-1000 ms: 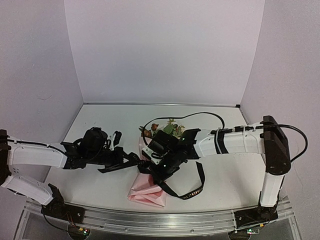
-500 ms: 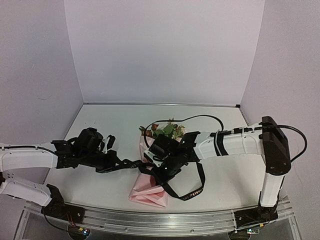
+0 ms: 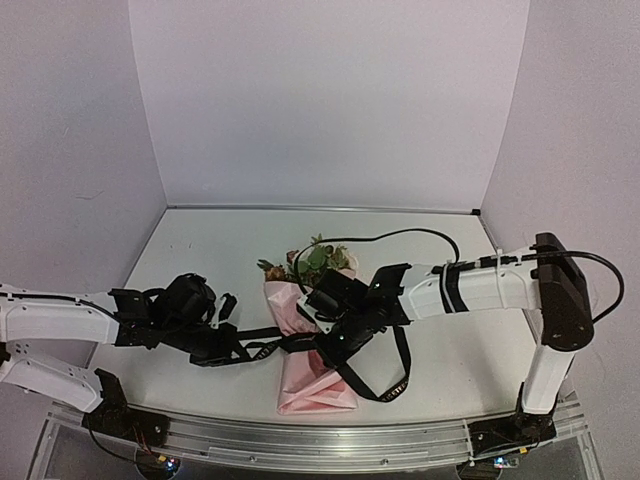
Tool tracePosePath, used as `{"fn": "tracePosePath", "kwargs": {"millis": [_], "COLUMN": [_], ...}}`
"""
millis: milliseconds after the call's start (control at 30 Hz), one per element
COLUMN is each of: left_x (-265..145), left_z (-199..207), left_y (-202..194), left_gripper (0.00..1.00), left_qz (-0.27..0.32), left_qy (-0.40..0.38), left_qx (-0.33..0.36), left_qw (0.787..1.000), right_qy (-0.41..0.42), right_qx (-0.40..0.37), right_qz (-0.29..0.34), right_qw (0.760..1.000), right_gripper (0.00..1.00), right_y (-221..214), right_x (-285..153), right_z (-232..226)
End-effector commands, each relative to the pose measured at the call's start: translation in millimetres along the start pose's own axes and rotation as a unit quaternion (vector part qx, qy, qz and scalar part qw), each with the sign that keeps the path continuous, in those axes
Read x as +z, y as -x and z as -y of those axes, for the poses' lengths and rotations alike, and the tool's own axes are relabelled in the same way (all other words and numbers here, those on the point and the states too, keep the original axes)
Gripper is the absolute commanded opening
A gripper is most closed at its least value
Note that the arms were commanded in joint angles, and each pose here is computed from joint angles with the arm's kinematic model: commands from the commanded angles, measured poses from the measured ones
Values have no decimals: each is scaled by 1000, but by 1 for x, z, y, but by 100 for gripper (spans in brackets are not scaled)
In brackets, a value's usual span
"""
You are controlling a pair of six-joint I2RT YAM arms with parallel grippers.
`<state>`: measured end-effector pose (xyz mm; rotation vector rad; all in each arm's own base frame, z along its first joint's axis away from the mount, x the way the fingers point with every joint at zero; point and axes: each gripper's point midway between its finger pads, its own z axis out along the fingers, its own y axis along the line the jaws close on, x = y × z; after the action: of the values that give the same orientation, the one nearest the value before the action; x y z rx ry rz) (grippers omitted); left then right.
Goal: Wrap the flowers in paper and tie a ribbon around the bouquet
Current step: Cross the half-tied ribbon over the folded bouquet.
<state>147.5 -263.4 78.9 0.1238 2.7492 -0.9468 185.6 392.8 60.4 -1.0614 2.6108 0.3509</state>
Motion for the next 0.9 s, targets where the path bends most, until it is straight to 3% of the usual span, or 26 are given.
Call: {"fn": "tracePosePath", "kwargs": {"millis": [0,200,400,500,733,867], "left_x": [1,1,-24,-47,-71,-46], "left_z": [-9,7,27,42,63,81], "left_y": [-4,9,29,43,89,106], "left_gripper": [0,2,33,42,45,38], "left_qz": [-3,17,73,117,166,125], "left_qy": [20,-2,-32,-58,-73,-68], "left_qx": [-3,13,37,55,131,204], "left_qw": [1000,1000,996,990,975,969], "right_qy": [-18,43,78,91,94,41], "right_qx": [-20,-81,-102,-101,-84,-68], "right_qz": [34,24,-18,-16,26,62], "right_qw": [999,996,992,991,992,995], "right_gripper": [0,0,0,1,43,53], "right_y": [12,15,-1,0,10,16], "right_x": [-27,-46,-38,-37,-47,-57], "right_z": [7,-29,-44,-48,-48,-26]}}
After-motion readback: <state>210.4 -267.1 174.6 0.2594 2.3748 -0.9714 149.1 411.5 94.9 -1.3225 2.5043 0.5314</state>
